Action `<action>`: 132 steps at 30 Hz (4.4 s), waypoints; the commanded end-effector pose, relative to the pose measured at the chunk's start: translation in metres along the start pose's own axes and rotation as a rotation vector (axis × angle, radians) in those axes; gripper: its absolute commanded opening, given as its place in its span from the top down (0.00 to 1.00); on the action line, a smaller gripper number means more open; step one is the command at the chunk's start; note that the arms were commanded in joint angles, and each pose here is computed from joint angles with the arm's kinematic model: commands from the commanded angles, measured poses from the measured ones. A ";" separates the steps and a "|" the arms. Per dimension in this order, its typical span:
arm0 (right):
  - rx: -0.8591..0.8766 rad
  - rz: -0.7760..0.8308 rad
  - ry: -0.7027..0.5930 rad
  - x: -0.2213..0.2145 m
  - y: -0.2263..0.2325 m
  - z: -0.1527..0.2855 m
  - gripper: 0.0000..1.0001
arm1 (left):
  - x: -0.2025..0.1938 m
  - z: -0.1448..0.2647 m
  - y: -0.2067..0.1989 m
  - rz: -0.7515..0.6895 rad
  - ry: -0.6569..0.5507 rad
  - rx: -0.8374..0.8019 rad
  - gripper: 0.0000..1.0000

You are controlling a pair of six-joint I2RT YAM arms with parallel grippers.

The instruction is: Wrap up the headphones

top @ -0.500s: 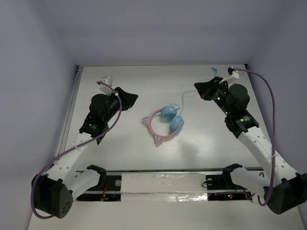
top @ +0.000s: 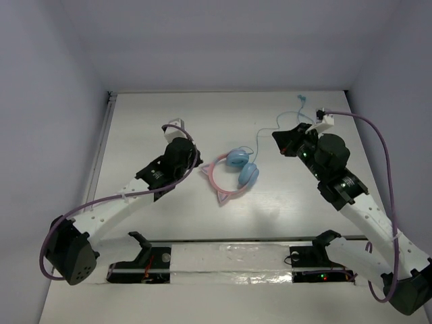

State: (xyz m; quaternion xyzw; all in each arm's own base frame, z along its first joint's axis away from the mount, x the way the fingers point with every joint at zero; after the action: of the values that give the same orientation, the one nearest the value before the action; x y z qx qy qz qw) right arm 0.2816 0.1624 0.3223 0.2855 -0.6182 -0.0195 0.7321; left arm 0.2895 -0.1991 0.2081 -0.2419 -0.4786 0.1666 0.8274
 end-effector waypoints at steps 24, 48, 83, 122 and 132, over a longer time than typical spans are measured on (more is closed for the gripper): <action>0.144 0.016 0.094 -0.028 0.023 0.002 0.47 | -0.149 -0.050 0.029 -0.098 0.271 0.268 0.62; 0.136 -0.001 0.111 -0.038 0.026 -0.017 0.47 | -0.137 -0.077 0.091 -0.287 0.303 0.362 0.61; 0.475 0.359 -0.082 0.006 0.075 -0.019 0.72 | 0.117 0.041 -0.030 -0.405 0.081 -0.066 1.00; 0.392 0.608 0.170 -0.015 0.009 -0.078 0.14 | 0.203 0.108 -0.130 -0.340 -0.026 -0.449 1.00; 0.300 0.644 0.119 -0.006 -0.007 -0.117 0.13 | 0.205 0.129 -0.143 -0.342 -0.017 -0.530 1.00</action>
State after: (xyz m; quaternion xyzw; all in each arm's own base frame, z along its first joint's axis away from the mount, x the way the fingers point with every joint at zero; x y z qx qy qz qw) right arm 0.3716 0.2085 0.2589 0.2076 -0.5668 0.3250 0.7280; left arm 0.3065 -0.1845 0.4321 -0.3180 -0.4921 -0.0929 0.8050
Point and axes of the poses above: each gripper's point midway between its finger pads, its own z axis back along the fingers, its own y axis along the line the jaws close on, x = y × z, the point moved 2 cm from there along z, back along the fingers, and after that the axes turned 7 degrees about z, right-handed, at the moved point
